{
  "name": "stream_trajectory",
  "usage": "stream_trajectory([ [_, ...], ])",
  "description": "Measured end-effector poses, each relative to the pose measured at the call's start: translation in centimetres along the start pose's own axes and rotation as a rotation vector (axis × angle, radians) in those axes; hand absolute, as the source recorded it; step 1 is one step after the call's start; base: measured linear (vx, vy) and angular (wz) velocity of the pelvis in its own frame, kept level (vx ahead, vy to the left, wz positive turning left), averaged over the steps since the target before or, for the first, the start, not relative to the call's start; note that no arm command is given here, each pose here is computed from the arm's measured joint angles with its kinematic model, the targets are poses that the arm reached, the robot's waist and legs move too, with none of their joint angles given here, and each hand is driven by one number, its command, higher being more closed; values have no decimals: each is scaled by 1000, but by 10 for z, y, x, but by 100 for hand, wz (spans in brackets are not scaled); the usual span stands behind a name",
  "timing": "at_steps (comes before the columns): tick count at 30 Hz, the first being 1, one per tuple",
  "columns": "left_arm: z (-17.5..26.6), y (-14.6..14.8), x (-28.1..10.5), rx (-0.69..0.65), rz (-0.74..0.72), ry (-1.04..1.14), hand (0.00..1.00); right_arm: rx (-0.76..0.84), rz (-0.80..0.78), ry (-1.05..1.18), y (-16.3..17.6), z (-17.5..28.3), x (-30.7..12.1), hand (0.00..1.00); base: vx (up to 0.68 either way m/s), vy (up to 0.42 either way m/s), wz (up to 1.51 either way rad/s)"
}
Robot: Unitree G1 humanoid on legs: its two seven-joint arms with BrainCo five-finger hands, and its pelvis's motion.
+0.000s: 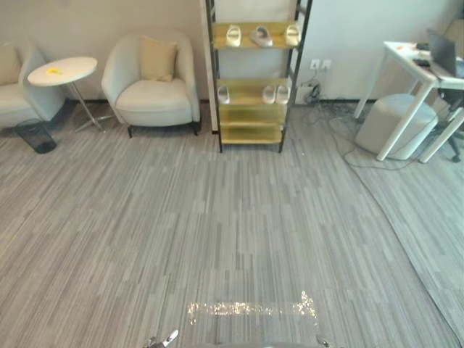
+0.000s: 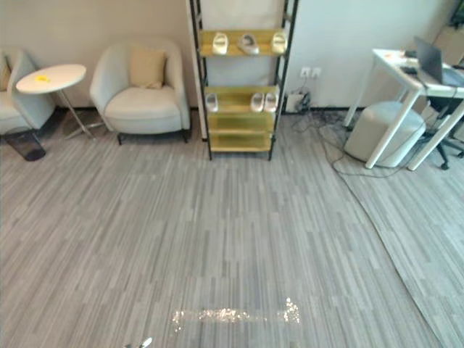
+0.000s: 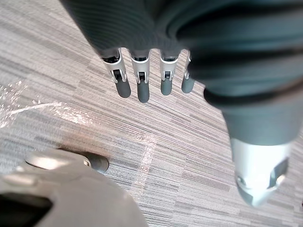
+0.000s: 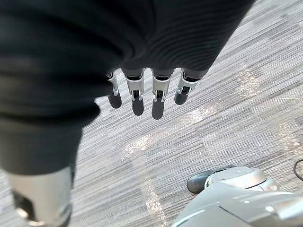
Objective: Organize the slippers on the shoe rack
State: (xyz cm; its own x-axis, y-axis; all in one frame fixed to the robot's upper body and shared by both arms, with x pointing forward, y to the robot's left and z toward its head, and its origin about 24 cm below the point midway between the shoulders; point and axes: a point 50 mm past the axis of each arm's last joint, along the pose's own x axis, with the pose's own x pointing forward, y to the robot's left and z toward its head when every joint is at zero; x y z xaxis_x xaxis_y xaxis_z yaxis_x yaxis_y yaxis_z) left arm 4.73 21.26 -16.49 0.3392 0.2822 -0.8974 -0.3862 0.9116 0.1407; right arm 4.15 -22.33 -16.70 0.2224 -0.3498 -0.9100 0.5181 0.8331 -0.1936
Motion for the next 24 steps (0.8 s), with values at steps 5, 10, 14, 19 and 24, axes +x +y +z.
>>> stream_trajectory([
  [5, -1, 0, 1, -1, 1, 9, 0, 29, 17, -31, 10, 13, 2, 0, 59, -6, -1],
  [10, 5, -3, 2, 3, -6, -3, 0, 32, 73, -61, 32, 26, 1, 0, -2, -6, 3],
  [14, 7, -4, 3, 13, -11, -9, 0, 12, 86, -83, 38, 35, 1, 0, 1, -5, 2],
  [19, 10, -5, 4, 33, -17, -18, 0, 10, 91, -92, 40, 38, 2, 0, 9, -4, 1],
  [24, 15, -6, 5, 34, -17, -30, 0, 13, 103, -107, 45, 44, 1, 0, -5, -14, 7],
])
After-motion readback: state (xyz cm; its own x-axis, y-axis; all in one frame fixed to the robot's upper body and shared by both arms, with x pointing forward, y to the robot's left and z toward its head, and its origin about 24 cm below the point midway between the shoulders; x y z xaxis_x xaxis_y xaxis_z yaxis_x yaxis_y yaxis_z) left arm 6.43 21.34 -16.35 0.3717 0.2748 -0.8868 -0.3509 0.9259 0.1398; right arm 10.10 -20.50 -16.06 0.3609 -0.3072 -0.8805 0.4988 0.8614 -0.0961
